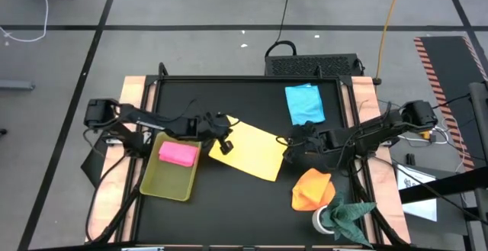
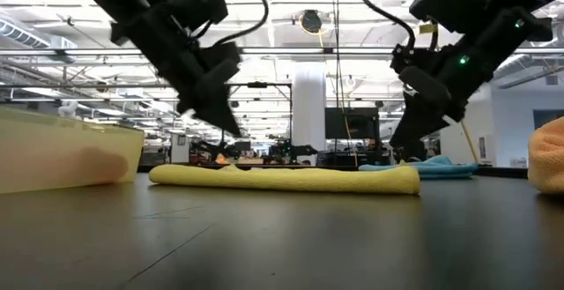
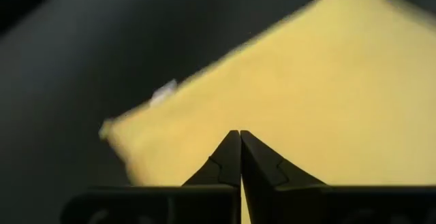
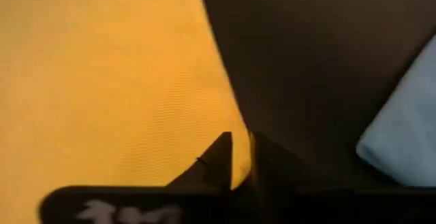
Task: Fold microfiber towels
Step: Fold the yellow microfiber towel
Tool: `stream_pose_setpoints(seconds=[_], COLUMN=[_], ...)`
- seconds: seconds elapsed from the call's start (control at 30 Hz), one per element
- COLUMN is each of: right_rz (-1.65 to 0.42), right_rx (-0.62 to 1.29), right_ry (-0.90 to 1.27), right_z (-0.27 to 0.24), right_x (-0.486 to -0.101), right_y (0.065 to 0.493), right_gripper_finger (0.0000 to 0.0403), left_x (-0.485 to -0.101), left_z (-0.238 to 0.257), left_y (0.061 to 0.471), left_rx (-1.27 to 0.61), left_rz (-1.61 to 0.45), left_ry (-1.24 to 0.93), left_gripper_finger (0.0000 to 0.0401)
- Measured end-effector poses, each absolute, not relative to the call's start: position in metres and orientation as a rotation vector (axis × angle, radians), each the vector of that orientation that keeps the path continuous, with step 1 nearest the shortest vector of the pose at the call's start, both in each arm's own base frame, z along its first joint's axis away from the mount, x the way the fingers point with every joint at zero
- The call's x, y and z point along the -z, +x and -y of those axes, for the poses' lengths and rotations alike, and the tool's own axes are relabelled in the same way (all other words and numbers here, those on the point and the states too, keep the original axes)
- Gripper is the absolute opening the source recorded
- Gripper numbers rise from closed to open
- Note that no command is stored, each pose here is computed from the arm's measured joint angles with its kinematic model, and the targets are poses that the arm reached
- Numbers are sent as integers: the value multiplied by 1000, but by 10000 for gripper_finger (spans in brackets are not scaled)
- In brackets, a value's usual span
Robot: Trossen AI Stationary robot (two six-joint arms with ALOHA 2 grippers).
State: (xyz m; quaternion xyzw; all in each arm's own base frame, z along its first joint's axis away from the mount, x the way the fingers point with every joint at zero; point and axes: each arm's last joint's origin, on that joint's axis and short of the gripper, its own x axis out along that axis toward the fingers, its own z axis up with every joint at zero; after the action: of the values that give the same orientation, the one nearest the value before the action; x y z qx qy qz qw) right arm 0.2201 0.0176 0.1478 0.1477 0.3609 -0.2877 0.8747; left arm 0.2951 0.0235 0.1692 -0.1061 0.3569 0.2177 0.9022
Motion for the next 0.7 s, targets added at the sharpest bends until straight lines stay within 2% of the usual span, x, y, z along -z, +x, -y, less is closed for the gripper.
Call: stream_pose_setpoints(seconds=[0.2, 0.33, 0.43, 0.53, 0.63, 0.7], right_rz=[-794, -779, -763, -761, -767, -752], right_rx=[611, 627, 625, 609, 583, 549], right_ry=[446, 487, 485, 459, 415, 386], right_z=[-13, -9, -6, -6, -7, -10], right_x=[-137, -125, -120, -119, -120, -121], right_y=[218, 219, 221, 223, 224, 226], right_gripper_finger=[130, 143, 117, 66, 13, 9], left_x=[-170, -171, -171, -170, -169, -168], left_z=[-18, -18, -19, -19, -21, -22], left_y=[294, 294, 295, 294, 292, 290], left_rx=[-442, -425, -433, -434, -468, -518], left_rz=[-741, -736, -731, -734, -751, -769], left_ry=[-191, -204, -222, -223, -185, -152], left_gripper_finger=[38, 84, 122, 149, 159, 158])
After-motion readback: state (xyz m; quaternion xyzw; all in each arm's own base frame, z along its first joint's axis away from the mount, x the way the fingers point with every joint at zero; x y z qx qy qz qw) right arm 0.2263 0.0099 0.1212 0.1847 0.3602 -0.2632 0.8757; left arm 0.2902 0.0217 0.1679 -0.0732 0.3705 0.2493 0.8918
